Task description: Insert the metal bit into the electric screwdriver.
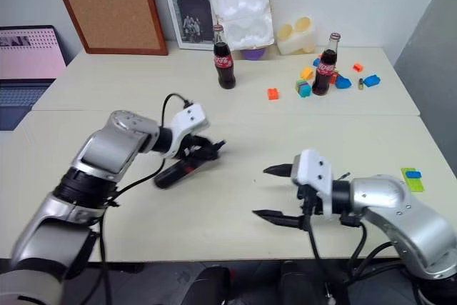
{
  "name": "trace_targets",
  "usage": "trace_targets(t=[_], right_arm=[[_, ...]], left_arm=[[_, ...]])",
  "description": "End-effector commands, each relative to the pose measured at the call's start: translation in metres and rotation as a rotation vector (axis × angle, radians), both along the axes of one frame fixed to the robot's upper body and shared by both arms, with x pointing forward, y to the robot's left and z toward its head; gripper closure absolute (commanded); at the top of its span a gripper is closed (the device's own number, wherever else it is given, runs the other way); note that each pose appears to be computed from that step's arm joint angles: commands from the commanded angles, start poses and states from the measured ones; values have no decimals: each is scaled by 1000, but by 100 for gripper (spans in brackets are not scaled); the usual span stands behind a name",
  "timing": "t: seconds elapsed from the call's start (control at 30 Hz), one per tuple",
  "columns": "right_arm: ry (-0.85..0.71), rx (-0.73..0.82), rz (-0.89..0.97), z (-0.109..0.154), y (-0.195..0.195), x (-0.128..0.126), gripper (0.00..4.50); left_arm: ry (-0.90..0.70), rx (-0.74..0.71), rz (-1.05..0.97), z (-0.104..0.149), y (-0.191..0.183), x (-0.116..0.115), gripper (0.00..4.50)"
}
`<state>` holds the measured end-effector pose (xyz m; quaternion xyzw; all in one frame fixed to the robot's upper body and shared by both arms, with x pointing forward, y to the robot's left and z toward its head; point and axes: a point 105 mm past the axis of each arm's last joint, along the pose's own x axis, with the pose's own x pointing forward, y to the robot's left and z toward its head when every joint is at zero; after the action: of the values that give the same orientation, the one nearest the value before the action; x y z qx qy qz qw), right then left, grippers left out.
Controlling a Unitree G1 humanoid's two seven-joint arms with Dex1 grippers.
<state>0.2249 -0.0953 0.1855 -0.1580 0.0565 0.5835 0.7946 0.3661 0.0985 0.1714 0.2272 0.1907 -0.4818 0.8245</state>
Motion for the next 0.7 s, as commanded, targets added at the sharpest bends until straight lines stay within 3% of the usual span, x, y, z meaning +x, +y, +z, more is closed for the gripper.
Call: trace_targets(t=[0.03, 0.17, 0.3, 0.7], right_arm=[[-57, 6, -19, 29, -14, -1, 20], [-118, 39, -94, 53, -23, 13, 20], [-151, 103, -156, 69, -23, 25, 20], [-176, 92, -182, 74, -17, 34, 20]], left_arm=[[-219, -255, 14, 61, -41, 12, 283], [-360, -431, 66, 80, -67, 17, 284], [-460, -572, 153, 81, -74, 20, 284], [-500, -605, 344, 14, -53, 4, 284]])
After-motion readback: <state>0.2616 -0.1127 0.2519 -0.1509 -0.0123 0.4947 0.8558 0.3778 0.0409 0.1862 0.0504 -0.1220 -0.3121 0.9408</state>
